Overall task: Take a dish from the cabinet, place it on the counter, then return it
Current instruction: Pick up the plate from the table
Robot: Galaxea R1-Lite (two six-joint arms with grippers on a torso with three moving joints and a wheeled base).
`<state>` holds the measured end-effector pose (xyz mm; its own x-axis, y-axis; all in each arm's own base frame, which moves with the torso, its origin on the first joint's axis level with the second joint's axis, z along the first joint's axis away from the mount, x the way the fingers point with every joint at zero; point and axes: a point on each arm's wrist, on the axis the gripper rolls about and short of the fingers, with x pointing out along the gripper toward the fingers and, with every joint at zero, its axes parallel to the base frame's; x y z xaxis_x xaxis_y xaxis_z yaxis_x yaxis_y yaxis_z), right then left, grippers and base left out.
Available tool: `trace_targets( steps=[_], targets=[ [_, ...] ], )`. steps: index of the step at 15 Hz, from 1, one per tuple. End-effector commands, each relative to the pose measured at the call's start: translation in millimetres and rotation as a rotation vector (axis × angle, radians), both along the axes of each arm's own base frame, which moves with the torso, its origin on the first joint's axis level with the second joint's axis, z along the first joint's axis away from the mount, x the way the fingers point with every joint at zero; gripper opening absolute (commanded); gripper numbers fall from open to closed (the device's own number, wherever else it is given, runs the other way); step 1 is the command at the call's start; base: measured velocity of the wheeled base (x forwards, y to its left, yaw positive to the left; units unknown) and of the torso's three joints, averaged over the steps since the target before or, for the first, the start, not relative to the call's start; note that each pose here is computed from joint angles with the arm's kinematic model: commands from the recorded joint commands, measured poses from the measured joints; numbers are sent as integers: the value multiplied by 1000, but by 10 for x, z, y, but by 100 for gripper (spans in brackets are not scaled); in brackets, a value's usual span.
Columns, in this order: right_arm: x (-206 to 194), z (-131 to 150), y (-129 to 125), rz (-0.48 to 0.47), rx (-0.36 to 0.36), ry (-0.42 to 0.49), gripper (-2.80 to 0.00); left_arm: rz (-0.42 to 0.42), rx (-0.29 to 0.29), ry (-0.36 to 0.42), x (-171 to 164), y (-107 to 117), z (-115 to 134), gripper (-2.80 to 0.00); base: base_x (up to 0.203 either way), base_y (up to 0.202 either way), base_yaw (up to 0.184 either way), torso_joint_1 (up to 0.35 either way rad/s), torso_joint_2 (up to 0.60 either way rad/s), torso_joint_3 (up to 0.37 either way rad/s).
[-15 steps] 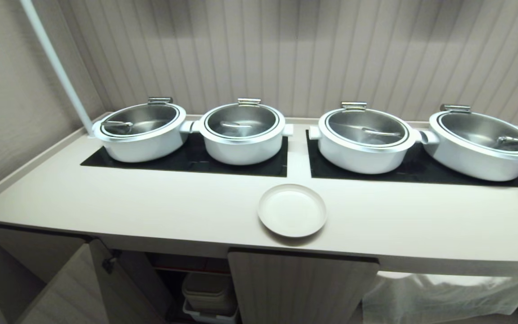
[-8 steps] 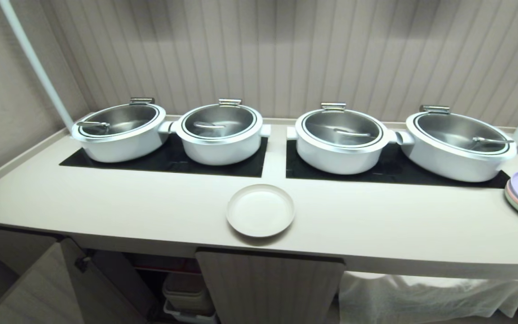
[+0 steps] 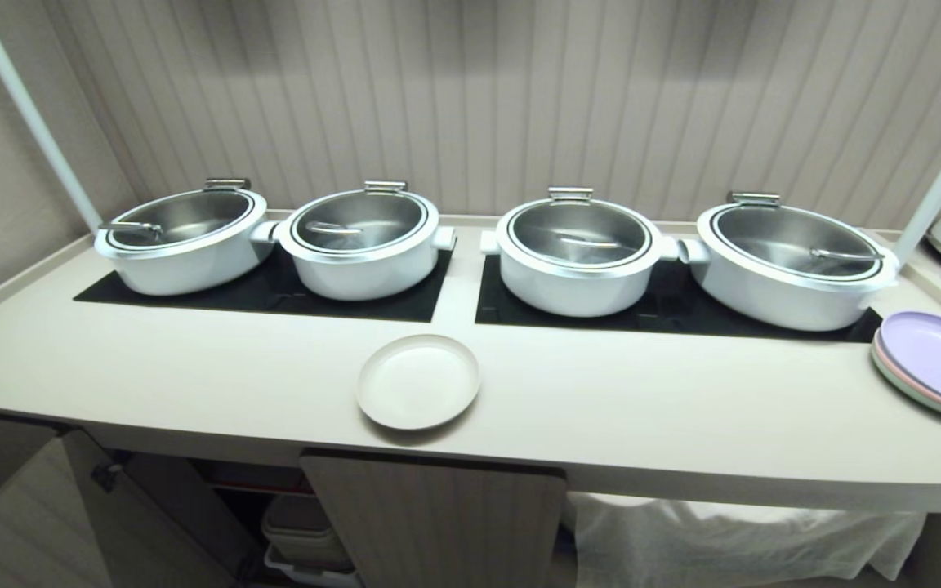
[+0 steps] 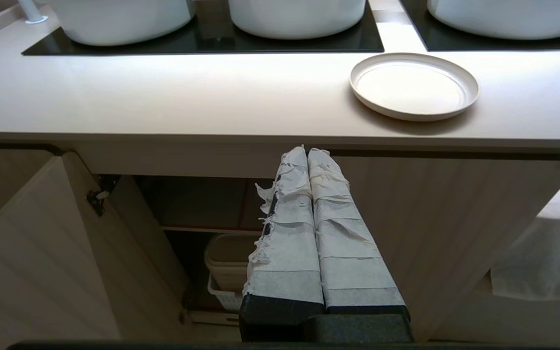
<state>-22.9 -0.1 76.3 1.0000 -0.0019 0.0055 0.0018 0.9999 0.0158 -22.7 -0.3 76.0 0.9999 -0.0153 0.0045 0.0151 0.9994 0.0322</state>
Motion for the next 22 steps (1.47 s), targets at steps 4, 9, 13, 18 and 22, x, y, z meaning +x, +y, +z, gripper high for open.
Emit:
trace_targets(
  steps=[4, 9, 13, 18, 22],
  targets=[
    [1, 1, 0, 0, 0, 1, -280, 0, 0, 0, 1, 0, 1, -280, 0, 0, 0, 0, 0, 0],
    [0, 1, 0, 0, 0, 1, -280, -2, -1, -2, 1, 0, 3, -280, 0, 0, 0, 0, 0, 0],
    [1, 1, 0, 0, 1, 1, -280, -2, -3, -2, 1, 0, 3, -280, 0, 0, 0, 0, 0, 0],
    [0, 1, 0, 0, 0, -1, -280, -8, -4, -2, 0, -2, 3, -280, 0, 0, 0, 0, 0, 0],
    [1, 1, 0, 0, 0, 1, -280, 0, -1, 0, 1, 0, 1, -280, 0, 0, 0, 0, 0, 0]
  ],
)
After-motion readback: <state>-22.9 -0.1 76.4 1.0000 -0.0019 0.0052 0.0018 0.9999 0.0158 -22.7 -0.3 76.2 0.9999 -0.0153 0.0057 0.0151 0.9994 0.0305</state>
